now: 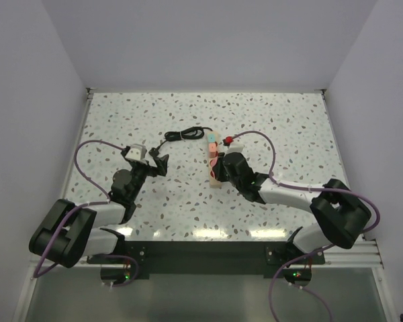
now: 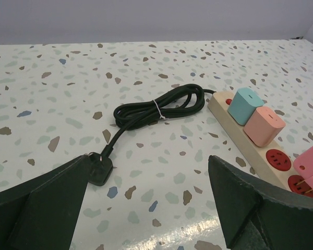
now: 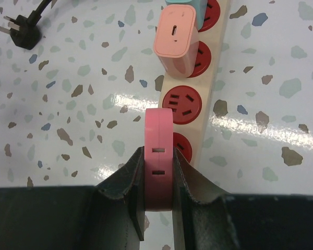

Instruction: Insert the plug

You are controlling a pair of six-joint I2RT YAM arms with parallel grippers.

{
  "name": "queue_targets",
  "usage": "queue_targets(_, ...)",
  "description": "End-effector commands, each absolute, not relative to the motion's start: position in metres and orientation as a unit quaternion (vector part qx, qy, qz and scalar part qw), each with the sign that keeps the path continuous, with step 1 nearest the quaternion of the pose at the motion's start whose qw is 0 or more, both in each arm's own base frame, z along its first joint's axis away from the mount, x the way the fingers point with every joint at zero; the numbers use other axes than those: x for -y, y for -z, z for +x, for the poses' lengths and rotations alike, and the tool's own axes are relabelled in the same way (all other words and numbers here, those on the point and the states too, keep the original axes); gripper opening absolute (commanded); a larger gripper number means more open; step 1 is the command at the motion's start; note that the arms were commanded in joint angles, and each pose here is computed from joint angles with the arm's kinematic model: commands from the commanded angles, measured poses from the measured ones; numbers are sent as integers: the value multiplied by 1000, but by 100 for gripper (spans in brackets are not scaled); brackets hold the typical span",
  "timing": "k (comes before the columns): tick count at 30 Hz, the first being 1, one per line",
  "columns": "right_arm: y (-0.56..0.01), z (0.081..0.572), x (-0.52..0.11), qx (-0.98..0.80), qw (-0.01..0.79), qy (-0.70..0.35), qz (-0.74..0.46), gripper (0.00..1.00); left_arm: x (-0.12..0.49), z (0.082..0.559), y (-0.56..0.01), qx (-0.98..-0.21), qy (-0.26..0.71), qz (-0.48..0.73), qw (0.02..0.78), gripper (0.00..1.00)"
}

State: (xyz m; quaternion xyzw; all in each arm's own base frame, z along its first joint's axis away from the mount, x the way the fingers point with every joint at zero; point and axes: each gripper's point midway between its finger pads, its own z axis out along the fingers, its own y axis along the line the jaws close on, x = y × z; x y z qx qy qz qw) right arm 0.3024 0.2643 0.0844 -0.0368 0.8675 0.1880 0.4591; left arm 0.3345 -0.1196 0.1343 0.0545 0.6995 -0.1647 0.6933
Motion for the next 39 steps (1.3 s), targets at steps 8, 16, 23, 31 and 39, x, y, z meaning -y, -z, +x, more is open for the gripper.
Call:
queue_targets(8,-97,308,-266,-857,483,-178,-14,0,120,334,-147,-681,179,51,708,100)
queue_targets(16,-88,309,-269,-860,480,-175,-11,0,121,334,-148,-679,180,53,710,100)
queue_targets(23,-83,308,-261,-862,485,-148,-5,0,121,333,-148,-678,180,53,711,100)
queue_targets(31,-62,298,-261,-873,479,-79,-41,0,120,332,-150,-676,180,53,713,100)
queue_targets(39,-43,292,-249,-881,469,-19,-55,0,120,331,-151,-673,180,53,716,100)
